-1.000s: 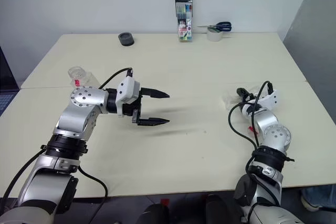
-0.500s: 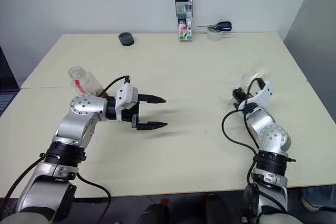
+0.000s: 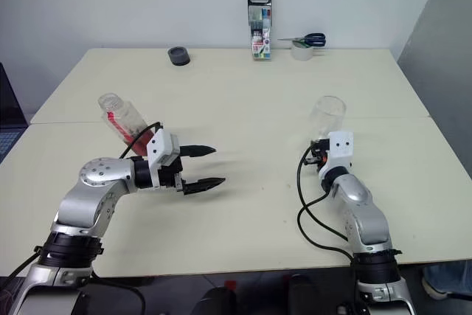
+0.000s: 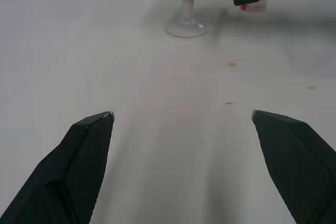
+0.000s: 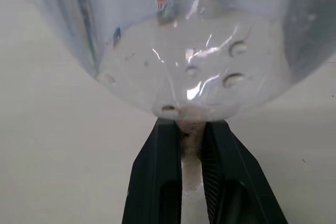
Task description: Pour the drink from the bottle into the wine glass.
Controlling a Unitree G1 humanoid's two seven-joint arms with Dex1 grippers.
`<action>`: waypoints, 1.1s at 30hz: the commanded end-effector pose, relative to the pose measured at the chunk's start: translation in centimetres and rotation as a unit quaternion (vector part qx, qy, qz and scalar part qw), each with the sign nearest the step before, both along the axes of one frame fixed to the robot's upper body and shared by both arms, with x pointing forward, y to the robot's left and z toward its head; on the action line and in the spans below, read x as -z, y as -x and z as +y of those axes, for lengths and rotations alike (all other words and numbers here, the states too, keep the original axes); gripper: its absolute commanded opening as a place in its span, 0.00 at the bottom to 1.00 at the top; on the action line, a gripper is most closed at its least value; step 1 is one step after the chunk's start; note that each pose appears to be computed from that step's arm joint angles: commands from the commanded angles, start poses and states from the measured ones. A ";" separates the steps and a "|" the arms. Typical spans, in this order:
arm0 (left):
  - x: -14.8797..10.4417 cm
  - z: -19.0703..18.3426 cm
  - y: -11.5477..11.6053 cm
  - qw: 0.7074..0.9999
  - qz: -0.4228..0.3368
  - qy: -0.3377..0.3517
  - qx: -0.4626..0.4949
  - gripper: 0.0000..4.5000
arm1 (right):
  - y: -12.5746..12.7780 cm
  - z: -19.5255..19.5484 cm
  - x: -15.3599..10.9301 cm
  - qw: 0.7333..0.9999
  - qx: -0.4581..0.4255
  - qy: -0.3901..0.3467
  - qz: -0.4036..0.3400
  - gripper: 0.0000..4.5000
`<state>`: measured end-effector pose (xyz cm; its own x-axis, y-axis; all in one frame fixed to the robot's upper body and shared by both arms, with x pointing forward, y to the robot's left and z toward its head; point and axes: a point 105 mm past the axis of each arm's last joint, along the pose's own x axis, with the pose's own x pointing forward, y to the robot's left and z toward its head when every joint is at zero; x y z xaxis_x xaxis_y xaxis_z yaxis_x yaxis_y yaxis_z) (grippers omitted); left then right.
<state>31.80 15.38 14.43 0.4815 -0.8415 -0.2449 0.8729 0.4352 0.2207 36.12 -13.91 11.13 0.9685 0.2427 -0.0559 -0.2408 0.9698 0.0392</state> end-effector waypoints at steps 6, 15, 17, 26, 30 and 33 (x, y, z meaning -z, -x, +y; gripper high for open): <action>-2.1 1.6 1.9 0.995 -0.034 0.020 -0.090 1.00 | -0.6 4.7 -2.3 0.988 -0.132 0.026 -0.079 0.05; -3.1 4.4 3.6 0.984 -0.043 0.012 -0.174 1.00 | -0.9 14.3 -4.5 0.946 -0.304 0.021 -0.110 0.05; -3.5 4.7 3.8 0.981 -0.048 0.014 -0.189 1.00 | -0.9 15.9 -4.1 0.938 -0.328 0.031 -0.109 0.05; -4.1 5.2 4.4 0.976 -0.054 0.016 -0.210 1.00 | -2.2 17.4 -2.8 0.933 -0.331 0.068 -0.126 0.05; -4.0 5.2 4.4 0.976 -0.054 0.019 -0.210 1.00 | -2.3 17.3 -2.4 0.934 -0.327 0.071 -0.128 0.05; -3.7 5.1 4.0 0.977 -0.051 0.021 -0.204 1.00 | -2.1 17.3 -1.7 0.932 -0.334 0.072 -0.119 0.05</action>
